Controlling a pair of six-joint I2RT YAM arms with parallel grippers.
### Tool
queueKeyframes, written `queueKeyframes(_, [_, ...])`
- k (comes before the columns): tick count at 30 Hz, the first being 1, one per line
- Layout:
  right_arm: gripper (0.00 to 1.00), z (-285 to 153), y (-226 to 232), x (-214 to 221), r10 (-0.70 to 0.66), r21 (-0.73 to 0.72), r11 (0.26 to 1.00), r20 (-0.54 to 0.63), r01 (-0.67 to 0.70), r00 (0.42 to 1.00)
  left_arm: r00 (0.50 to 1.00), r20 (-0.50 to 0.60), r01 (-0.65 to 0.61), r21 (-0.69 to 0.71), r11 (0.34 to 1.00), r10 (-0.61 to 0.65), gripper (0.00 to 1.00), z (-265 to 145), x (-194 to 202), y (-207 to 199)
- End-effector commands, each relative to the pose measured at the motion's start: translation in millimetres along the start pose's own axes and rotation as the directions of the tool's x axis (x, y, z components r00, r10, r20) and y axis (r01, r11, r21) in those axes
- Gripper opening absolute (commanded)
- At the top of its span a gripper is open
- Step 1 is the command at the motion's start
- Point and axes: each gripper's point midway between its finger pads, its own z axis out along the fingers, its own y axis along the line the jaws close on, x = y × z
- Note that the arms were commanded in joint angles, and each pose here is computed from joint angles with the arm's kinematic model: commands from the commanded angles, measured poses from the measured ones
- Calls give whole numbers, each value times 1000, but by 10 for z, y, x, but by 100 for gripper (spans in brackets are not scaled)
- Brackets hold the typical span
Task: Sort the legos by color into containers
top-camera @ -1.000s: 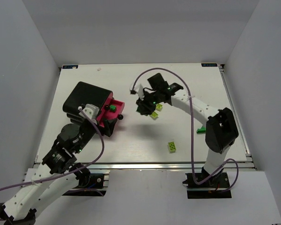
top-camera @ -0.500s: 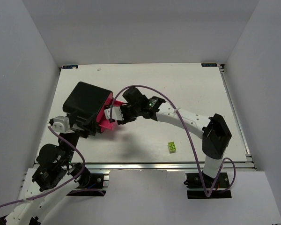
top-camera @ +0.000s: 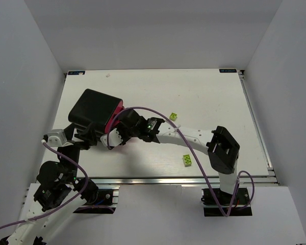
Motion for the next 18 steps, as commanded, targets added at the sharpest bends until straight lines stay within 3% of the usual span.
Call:
queueKeyframes(1, [29,-43,-345,0,-63,123,990,-44,68,997,1000,-6,-2,-31,1000,1,92,7,8,49])
queueKeyframes(10, [63,-4,-307,29,-58,129,990,-57,65,997,1000,-11,-4,-29,1000,3,93,15,21,38])
queueKeyframes(13, [66,-5,-264,37,-48,121,991,-58,55,997,1000,-11,-5,-29,1000,5,93,15,21,38])
queueKeyframes(18, [63,-95,-405,6,-3,180,984,-50,12,999,1000,-16,-6,-28,1000,5,93,19,38,33])
